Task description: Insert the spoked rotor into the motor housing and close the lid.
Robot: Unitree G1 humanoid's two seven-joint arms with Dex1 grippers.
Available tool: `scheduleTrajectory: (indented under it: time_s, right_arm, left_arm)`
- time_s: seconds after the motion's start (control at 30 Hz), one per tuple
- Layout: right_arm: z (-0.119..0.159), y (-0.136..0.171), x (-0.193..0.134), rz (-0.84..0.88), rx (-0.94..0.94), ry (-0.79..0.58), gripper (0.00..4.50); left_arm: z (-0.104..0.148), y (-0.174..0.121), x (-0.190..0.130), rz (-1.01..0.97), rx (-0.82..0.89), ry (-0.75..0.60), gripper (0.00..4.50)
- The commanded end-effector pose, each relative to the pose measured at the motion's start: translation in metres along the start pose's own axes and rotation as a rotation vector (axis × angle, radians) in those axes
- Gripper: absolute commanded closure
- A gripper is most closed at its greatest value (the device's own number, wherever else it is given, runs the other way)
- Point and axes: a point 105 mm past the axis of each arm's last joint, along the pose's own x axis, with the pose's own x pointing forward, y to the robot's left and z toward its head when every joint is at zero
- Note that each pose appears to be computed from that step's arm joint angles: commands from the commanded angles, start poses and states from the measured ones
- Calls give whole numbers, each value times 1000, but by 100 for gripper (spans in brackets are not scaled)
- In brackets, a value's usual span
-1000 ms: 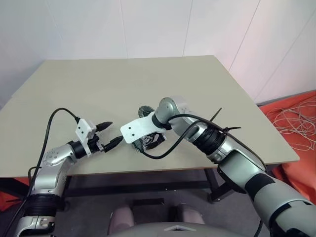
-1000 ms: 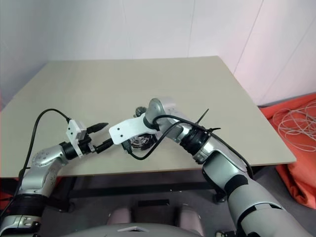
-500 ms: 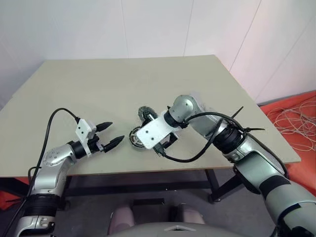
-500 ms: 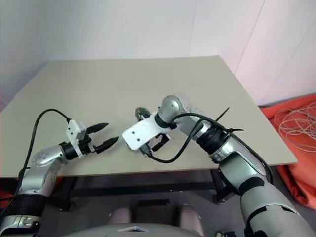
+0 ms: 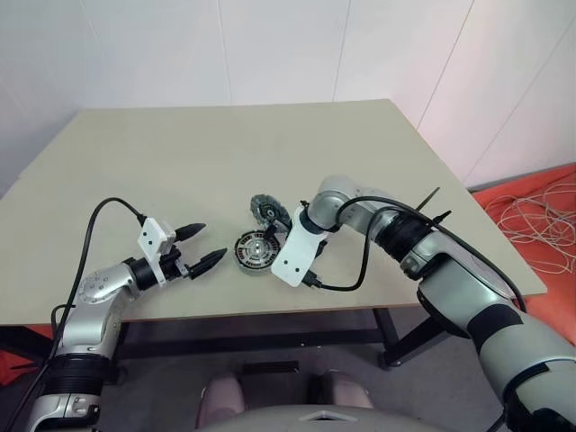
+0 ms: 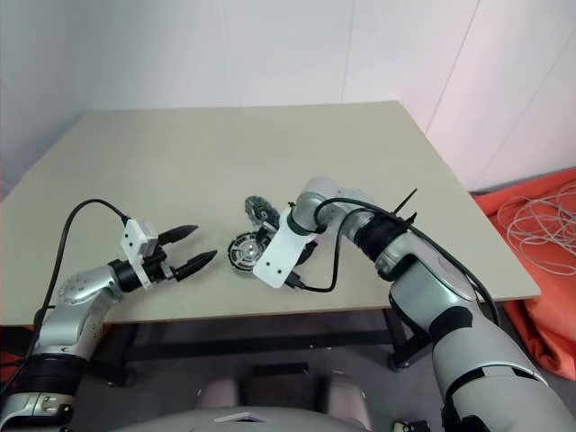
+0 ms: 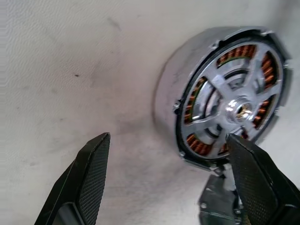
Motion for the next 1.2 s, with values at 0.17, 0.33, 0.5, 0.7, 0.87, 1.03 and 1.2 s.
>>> scheduleTrajectory:
  time_s: [0.17, 0.33, 0.5, 0.7, 0.87, 1.03, 1.2]
  right_arm:
    - [0, -5, -7, -7, -10, 3, 130]
    - [1, -5, -4, 3, 12, 1, 306]
    - [3, -13, -6, -18, 75, 8, 449]
    - [10, -22, -17, -18, 147, 20, 450]
    - [19, -29, -21, -27, 202, 23, 450]
    - [22, -28, -20, -15, 270, 24, 450]
    - [25, -27, -18, -17, 300, 23, 450]
  left_arm:
    - [13, 3, 0, 6, 47, -36, 0]
    - [14, 3, 1, 6, 48, -38, 0]
    - [13, 3, 1, 4, 48, -38, 0]
    - [13, 3, 1, 3, 49, -35, 0]
    - [14, 3, 2, 1, 50, -35, 0]
    - [14, 3, 3, -1, 51, -35, 0]
    - [13, 3, 3, 0, 52, -33, 0]
